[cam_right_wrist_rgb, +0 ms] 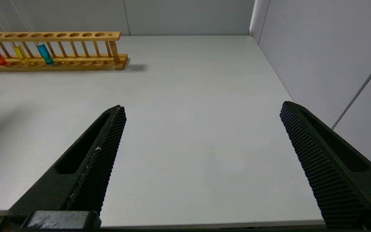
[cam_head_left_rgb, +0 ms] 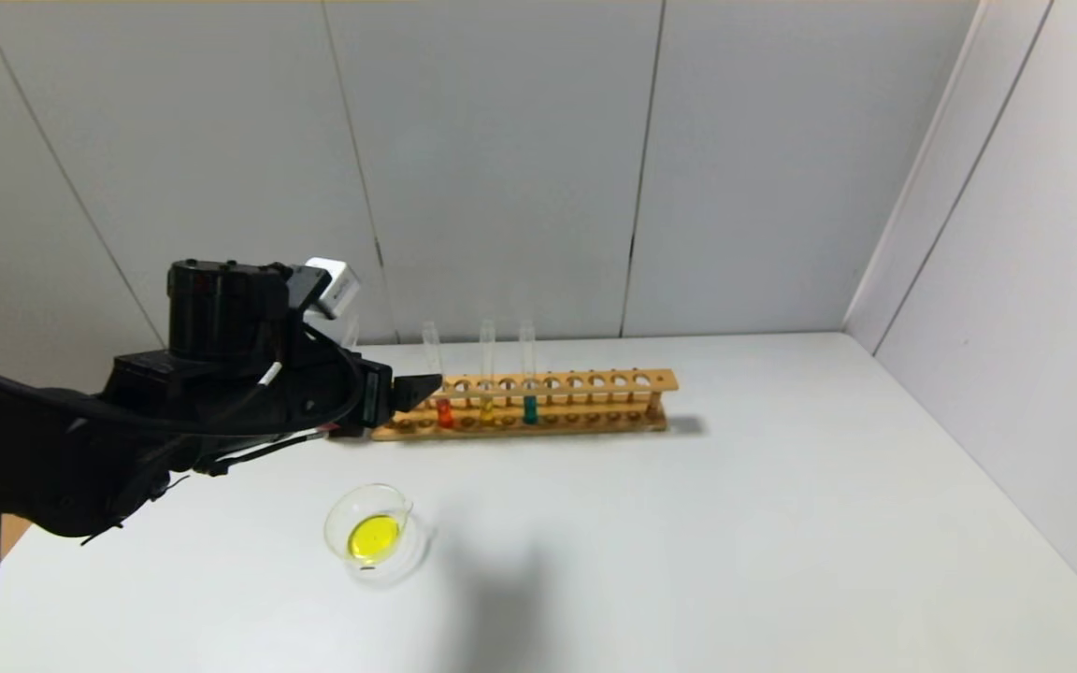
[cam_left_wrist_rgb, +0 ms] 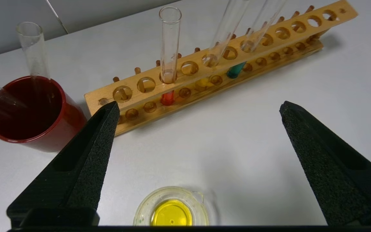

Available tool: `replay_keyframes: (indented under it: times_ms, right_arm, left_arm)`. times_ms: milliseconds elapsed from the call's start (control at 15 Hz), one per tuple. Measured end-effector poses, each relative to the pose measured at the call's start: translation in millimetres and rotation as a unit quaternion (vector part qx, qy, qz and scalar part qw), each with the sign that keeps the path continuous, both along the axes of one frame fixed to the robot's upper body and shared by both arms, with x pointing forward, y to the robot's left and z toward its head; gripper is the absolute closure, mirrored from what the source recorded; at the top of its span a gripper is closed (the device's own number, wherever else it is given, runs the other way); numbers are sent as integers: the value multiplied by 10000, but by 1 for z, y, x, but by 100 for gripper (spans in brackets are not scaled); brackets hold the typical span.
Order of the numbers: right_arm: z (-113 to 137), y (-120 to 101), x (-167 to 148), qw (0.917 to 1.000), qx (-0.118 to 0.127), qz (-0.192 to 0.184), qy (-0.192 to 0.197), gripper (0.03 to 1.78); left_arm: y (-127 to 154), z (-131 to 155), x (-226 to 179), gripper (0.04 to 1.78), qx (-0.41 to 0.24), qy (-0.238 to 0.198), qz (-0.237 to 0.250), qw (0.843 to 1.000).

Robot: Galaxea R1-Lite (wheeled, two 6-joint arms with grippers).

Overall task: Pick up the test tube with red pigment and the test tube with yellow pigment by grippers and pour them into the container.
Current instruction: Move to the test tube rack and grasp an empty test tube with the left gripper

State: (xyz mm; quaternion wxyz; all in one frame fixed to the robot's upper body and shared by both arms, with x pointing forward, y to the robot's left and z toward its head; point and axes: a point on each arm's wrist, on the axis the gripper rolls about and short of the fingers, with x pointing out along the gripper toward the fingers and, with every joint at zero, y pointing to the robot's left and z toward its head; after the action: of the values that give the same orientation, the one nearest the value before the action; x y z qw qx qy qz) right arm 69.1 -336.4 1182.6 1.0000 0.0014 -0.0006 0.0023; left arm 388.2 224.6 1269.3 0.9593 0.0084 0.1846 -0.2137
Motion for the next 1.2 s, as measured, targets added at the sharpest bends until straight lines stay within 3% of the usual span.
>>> replay_keyframes:
  times_ms: [400, 1200]
  right_arm:
    - [0, 0, 0, 10000, 0, 4, 0, 6]
    - [0, 0, 0, 10000, 0, 2, -2, 6]
  left_arm:
    - [-12, -30, 38, 7, 83, 269, 17, 9996]
    - [-13, -52, 91, 7, 72, 246, 228, 9994]
